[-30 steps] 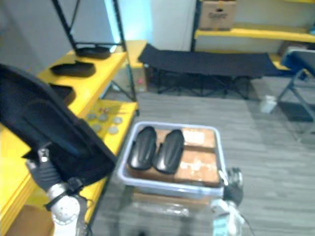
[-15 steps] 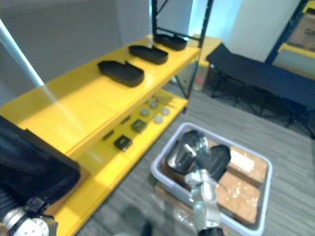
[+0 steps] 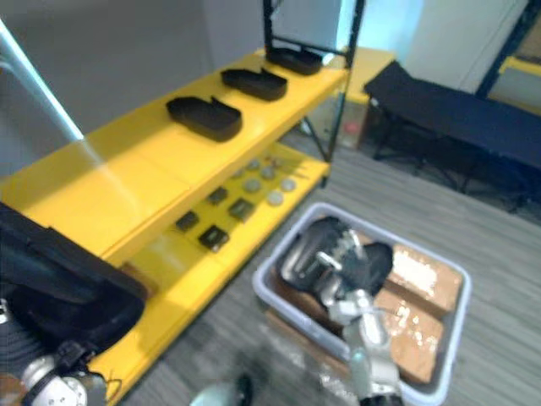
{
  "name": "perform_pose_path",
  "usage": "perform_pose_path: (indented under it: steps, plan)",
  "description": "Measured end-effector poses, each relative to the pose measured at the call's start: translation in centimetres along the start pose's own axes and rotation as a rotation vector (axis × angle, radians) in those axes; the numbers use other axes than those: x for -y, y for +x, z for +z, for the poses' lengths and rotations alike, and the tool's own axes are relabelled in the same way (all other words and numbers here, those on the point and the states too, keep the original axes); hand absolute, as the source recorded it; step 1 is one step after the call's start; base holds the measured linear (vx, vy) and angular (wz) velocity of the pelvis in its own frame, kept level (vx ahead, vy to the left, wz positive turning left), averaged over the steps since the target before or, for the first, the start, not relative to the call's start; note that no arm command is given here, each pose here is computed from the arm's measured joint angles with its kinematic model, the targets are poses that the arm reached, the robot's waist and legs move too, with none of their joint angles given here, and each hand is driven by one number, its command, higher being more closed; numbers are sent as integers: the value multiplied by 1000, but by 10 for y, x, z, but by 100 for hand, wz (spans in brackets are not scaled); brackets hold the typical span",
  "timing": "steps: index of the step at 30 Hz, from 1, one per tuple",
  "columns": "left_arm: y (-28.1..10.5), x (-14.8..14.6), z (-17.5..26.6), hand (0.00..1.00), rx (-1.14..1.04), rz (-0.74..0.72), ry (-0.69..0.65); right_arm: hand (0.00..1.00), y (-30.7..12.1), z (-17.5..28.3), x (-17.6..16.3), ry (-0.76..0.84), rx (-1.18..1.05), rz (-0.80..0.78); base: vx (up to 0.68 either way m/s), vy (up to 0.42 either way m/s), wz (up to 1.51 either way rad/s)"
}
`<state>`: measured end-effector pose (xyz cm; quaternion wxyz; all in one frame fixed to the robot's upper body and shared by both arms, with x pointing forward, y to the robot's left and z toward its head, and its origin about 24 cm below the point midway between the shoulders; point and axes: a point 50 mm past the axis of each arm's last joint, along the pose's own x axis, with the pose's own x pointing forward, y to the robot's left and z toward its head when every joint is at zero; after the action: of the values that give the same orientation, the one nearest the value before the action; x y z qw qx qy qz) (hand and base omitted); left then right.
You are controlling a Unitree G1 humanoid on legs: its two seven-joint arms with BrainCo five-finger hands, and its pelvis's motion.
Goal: Walk over and take plastic housings, then place them on the shelf
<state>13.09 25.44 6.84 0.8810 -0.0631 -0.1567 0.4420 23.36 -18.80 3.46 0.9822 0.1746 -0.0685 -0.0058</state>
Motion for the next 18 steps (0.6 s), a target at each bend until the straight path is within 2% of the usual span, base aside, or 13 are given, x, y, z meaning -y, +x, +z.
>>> perform_pose_path:
  steps: [6, 10, 15, 18]
  plan:
    - [1, 9, 7, 100, 28, -28, -28, 0, -6, -12, -22, 83, -11, 60, 41, 124, 37]
    - [3, 16, 12, 100, 56, -60, -50, 0, -7, -11, -27, 63, -2, 110, 50, 76, 51]
    - [3, 39, 17, 100, 79, -211, -102, 0, -10, -12, -27, 36, -4, 118, 50, -38, 95]
    - [3, 39, 15, 100, 71, -235, -87, 0, -8, -8, -28, 13, 13, 168, 35, -116, 40]
